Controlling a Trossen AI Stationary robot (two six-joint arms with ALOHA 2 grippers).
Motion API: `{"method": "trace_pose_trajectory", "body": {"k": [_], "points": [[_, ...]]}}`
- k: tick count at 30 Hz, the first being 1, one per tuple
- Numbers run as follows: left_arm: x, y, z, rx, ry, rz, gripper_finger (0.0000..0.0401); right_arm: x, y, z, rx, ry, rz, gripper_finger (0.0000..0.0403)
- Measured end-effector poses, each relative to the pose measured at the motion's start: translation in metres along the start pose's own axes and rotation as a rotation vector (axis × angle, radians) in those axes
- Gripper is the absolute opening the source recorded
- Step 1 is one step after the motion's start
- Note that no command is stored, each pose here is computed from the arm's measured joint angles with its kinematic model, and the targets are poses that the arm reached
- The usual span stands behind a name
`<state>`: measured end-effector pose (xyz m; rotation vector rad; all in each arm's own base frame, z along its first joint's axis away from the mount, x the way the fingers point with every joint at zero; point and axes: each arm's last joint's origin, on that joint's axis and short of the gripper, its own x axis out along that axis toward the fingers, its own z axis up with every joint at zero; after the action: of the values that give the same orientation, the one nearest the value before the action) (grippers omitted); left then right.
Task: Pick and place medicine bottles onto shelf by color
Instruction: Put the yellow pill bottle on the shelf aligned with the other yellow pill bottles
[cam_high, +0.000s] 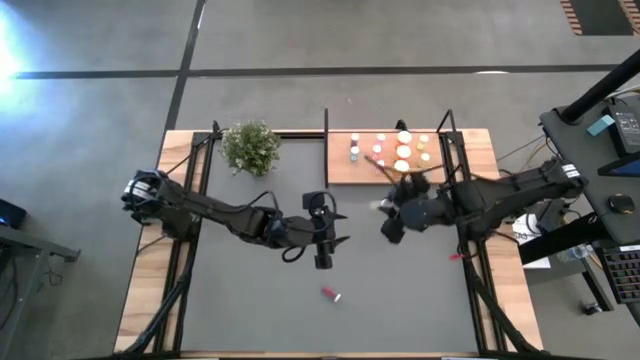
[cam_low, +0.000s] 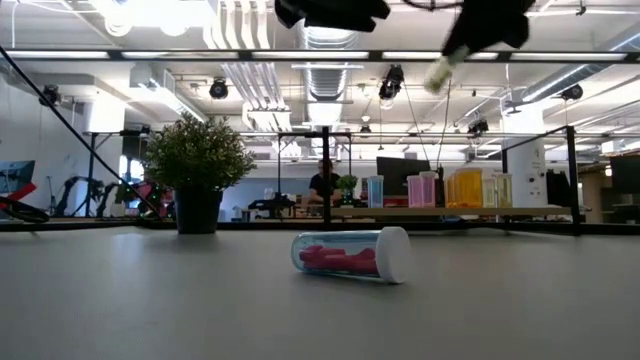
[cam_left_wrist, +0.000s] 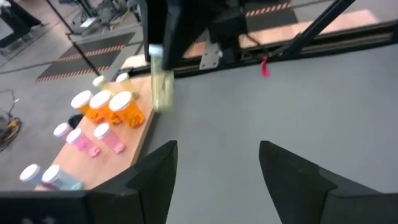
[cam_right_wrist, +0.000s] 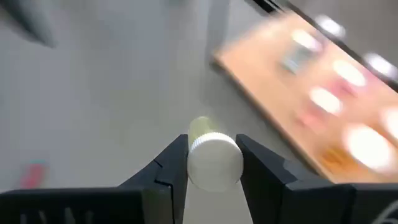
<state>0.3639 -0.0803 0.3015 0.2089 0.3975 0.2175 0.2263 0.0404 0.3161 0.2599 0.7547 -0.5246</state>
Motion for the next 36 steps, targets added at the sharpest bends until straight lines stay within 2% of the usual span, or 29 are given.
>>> {"method": "trace_pose_trajectory", "body": {"k": [8,15,19,26,36], "points": [[0.003,0.020,-0.003,-0.001,0.047,0.046,0.0211,0.007,-0.064,-0.010,0.270,0.262,-0.351,0.0111],[0.005,0.040,-0.011,-0.015,0.073,0.093,0.0211,0.027,-0.103,-0.012,0.358,0.374,-0.485,0.0112],[0.002,0.051,-0.014,-0.012,0.108,0.113,0.0211,0.035,-0.121,-0.014,0.391,0.425,-0.508,0.0112],[0.002,0.058,-0.019,0.004,0.152,0.124,0.0211,0.061,-0.135,-0.020,0.463,0.421,-0.442,0.0112],[0.004,0.066,-0.020,-0.013,0.156,0.147,0.0211,0.081,-0.161,-0.024,0.474,0.484,-0.505,0.0112]]}}
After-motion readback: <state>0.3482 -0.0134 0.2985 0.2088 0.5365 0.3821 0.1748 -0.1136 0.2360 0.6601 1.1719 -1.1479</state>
